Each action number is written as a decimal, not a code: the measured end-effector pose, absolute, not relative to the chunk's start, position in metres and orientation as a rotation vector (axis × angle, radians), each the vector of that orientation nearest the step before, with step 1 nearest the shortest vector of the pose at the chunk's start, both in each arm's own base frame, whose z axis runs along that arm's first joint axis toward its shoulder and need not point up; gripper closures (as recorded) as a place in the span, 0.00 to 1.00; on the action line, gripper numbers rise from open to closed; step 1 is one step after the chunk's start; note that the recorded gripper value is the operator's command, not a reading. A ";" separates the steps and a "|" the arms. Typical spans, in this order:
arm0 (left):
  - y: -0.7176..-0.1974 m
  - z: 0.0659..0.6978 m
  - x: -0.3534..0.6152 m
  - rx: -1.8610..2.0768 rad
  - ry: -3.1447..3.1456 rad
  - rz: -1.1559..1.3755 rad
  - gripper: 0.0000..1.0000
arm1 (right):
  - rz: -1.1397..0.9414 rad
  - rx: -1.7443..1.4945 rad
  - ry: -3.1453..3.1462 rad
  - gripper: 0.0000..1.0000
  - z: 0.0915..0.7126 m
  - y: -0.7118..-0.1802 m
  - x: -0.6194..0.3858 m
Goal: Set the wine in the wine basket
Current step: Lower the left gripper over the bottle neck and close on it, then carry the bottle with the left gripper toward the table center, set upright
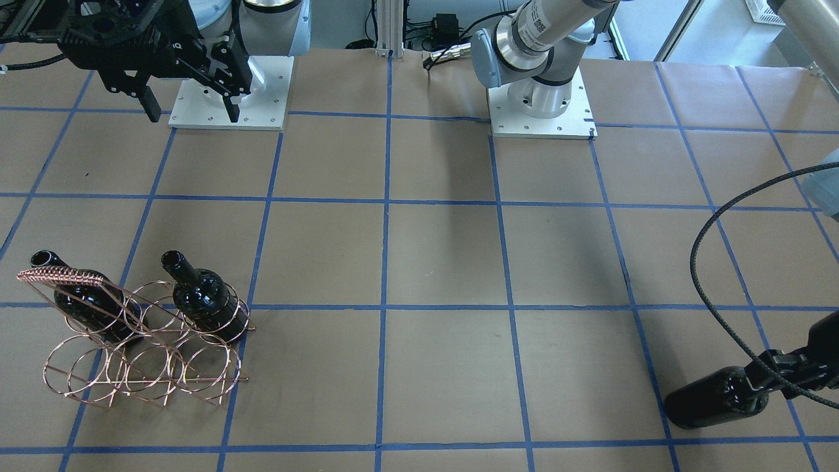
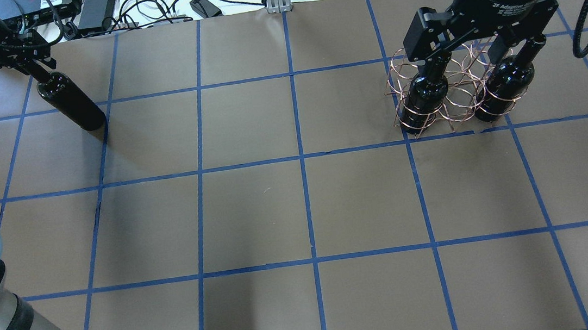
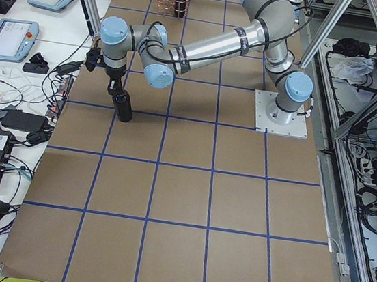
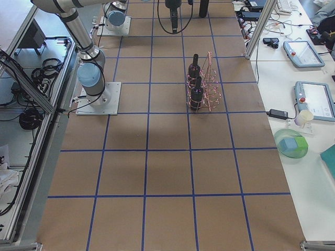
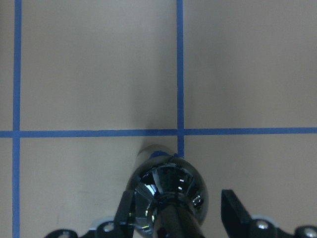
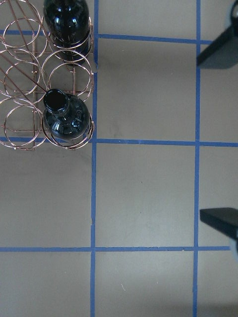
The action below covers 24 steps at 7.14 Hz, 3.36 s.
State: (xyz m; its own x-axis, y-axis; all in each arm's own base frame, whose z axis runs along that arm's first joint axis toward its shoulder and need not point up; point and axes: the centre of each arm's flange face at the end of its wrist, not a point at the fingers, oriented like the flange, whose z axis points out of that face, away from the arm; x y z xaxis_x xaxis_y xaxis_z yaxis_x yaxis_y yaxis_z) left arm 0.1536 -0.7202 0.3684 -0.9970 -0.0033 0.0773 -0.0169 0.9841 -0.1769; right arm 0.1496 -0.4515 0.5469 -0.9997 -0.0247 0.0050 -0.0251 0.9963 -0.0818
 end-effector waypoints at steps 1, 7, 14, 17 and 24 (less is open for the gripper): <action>-0.720 0.368 0.154 0.015 -3.053 0.273 0.55 | 0.130 0.040 -3.135 0.00 0.547 -0.451 0.150; -0.720 0.368 0.153 0.000 -3.054 0.272 1.00 | 0.132 0.040 -3.135 0.00 0.548 -0.451 0.150; -0.693 0.434 0.050 -0.013 -3.054 0.294 1.00 | 0.130 0.040 -3.135 0.00 0.547 -0.451 0.150; -0.655 0.432 -0.065 0.069 -3.025 0.229 1.00 | 0.129 0.041 -3.135 0.00 0.547 -0.451 0.150; -0.542 0.396 -0.278 -0.032 -3.015 0.057 1.00 | 0.129 0.042 -3.135 0.00 0.547 -0.451 0.150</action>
State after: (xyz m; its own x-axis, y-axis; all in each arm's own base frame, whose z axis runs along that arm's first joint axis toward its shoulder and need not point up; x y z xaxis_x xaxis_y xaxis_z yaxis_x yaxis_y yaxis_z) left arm -0.2776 -0.5417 0.3959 -0.9919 0.0236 0.1247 0.0189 0.9991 -0.0389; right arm 0.1503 -0.4506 0.5474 -0.9996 -0.0267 0.0051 -0.0270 0.9962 -0.0823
